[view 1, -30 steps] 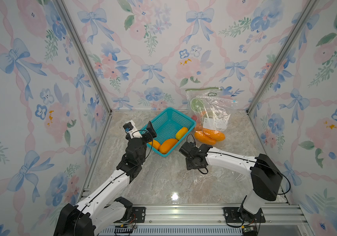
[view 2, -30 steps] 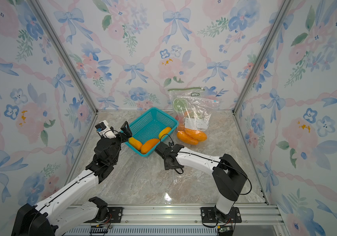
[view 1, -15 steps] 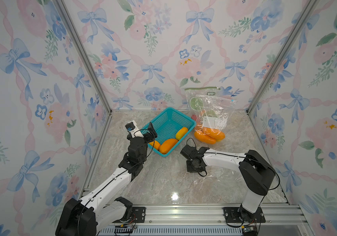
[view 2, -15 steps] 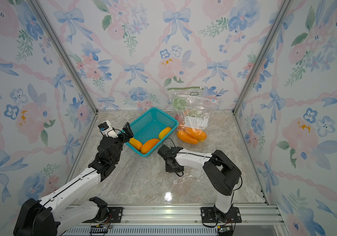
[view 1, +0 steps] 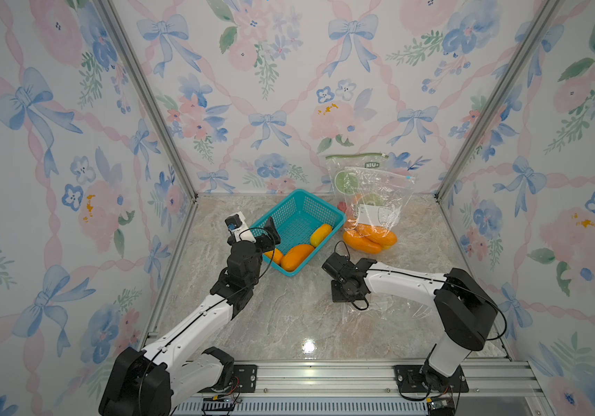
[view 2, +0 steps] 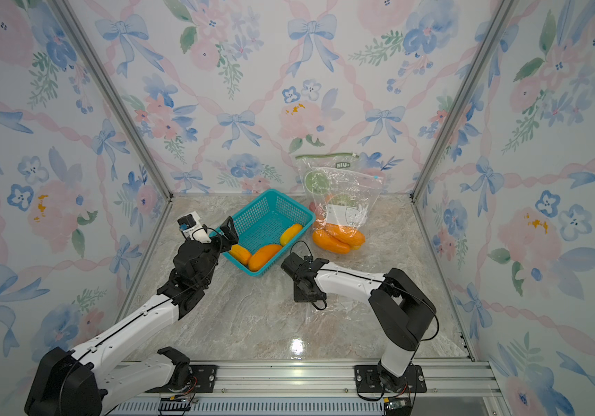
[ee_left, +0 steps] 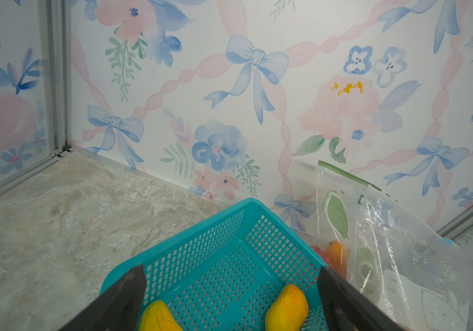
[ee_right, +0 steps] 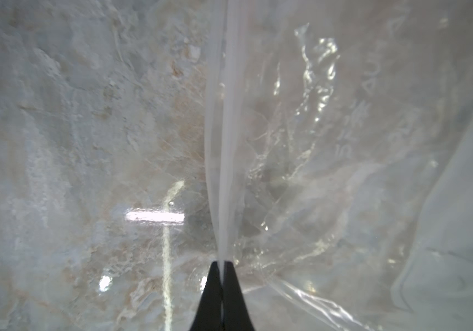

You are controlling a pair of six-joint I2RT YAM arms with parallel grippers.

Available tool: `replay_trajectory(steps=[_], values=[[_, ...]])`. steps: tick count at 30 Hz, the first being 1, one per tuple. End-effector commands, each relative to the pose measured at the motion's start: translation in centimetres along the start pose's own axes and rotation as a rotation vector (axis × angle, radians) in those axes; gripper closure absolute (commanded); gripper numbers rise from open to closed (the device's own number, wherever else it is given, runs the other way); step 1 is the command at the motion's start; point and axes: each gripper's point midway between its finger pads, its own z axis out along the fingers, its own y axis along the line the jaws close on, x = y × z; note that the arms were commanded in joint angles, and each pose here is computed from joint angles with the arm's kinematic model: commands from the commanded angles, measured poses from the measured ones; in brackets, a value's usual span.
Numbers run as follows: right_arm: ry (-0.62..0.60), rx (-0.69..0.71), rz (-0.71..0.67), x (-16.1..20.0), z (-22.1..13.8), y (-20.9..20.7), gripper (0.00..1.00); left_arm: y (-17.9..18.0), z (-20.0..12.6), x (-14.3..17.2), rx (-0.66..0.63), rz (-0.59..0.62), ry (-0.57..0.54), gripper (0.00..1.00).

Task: Place the mango in a zip-top bag and seal the zipper
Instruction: Pick up the zipper food storage bag at the center of the board.

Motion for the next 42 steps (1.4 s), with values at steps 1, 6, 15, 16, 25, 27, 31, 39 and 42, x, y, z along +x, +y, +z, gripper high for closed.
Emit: replay_trajectory(steps=[1,6,15,16,25,27,31,39,42], values=[[-0.077,-0.04,0.006,-0.9,-3.1,-0.8,1.0,-1.5,0.0,1.6,0.102,-0.029,0.075,0.02],[-0.203,-0.16,0.025,-2.4,-6.9,-1.0,1.0,-3.3,-1.2,3.3,0.231,-0.095,0.177,0.02],[-0.484,-0.455,-0.004,-4.2,-14.1,-0.7,1.0,-8.7,-4.5,6.3,0.466,-0.169,0.342,0.14],[-0.516,-0.48,-0.036,-4.1,-14.7,-0.6,1.0,-9.5,-4.9,6.6,0.489,-0.165,0.355,0.15],[-0.646,-0.622,-0.085,-4.3,-17.0,-0.2,1.0,-16.6,-7.8,8.9,0.725,-0.117,0.462,0.22],[-0.658,-0.634,-0.092,-4.6,-17.3,0.0,1.0,-17.7,-7.8,8.2,0.759,-0.127,0.458,0.22],[-0.675,-0.64,-0.099,-5.3,-17.7,0.4,1.0,-18.4,-8.2,8.6,0.808,-0.107,0.467,0.23],[-0.692,-0.665,-0.111,-5.5,-17.5,1.1,1.0,-20.2,-8.6,8.8,0.903,-0.067,0.49,0.25],[-0.696,-0.661,-0.124,-5.3,-17.5,0.9,1.0,-20.2,-8.2,9.6,0.896,-0.062,0.51,0.25]])
